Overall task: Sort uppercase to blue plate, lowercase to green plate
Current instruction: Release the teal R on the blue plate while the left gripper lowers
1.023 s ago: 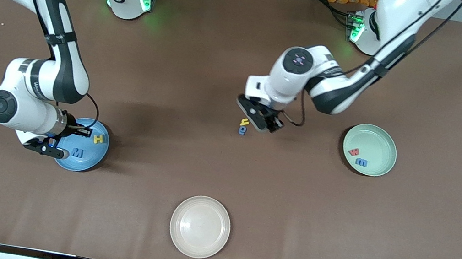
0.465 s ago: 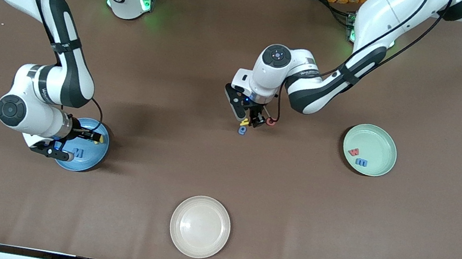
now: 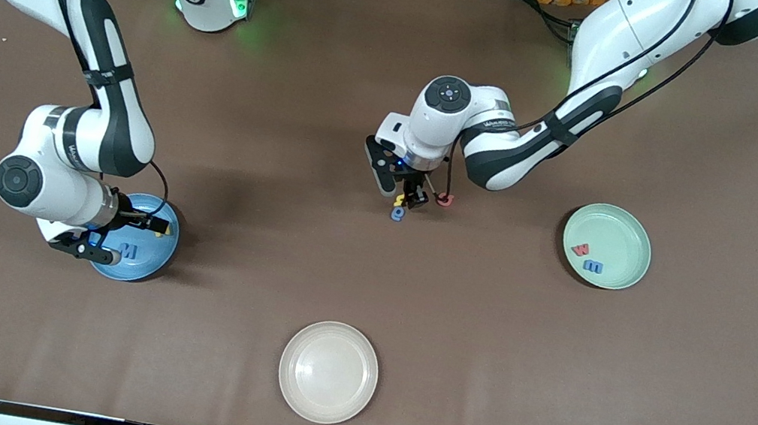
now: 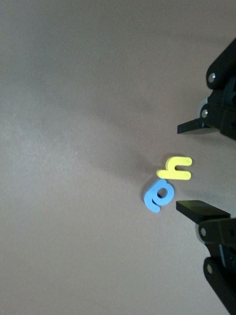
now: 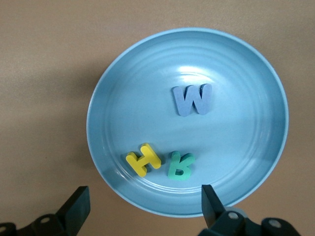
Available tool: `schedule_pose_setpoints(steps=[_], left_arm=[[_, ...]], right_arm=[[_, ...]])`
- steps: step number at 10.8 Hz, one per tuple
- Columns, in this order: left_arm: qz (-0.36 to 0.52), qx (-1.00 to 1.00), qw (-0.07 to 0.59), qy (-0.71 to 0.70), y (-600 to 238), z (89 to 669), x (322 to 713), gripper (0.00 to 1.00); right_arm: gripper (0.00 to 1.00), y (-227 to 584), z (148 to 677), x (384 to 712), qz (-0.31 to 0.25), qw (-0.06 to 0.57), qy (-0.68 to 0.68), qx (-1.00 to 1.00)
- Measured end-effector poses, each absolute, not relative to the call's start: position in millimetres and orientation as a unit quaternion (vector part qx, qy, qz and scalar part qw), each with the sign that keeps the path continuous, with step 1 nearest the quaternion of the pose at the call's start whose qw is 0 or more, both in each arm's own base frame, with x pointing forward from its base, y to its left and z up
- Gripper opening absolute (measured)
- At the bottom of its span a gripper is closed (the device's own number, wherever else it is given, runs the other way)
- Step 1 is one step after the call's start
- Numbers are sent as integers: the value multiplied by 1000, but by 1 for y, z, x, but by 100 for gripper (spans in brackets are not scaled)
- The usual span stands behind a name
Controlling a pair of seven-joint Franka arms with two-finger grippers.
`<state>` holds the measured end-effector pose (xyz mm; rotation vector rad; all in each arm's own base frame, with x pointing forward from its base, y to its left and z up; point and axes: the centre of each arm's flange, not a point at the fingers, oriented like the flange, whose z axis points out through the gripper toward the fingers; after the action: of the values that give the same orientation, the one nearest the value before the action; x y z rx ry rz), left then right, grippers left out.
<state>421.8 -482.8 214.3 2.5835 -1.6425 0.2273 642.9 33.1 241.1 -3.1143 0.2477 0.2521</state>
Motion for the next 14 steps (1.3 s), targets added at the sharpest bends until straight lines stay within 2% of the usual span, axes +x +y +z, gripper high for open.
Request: schedule_pose_setpoints(steps=[14], left_arm=[[64,825,17,-562,-473,175,418,62]], right_arm=[[100,34,241,643,81,4,78,-994]])
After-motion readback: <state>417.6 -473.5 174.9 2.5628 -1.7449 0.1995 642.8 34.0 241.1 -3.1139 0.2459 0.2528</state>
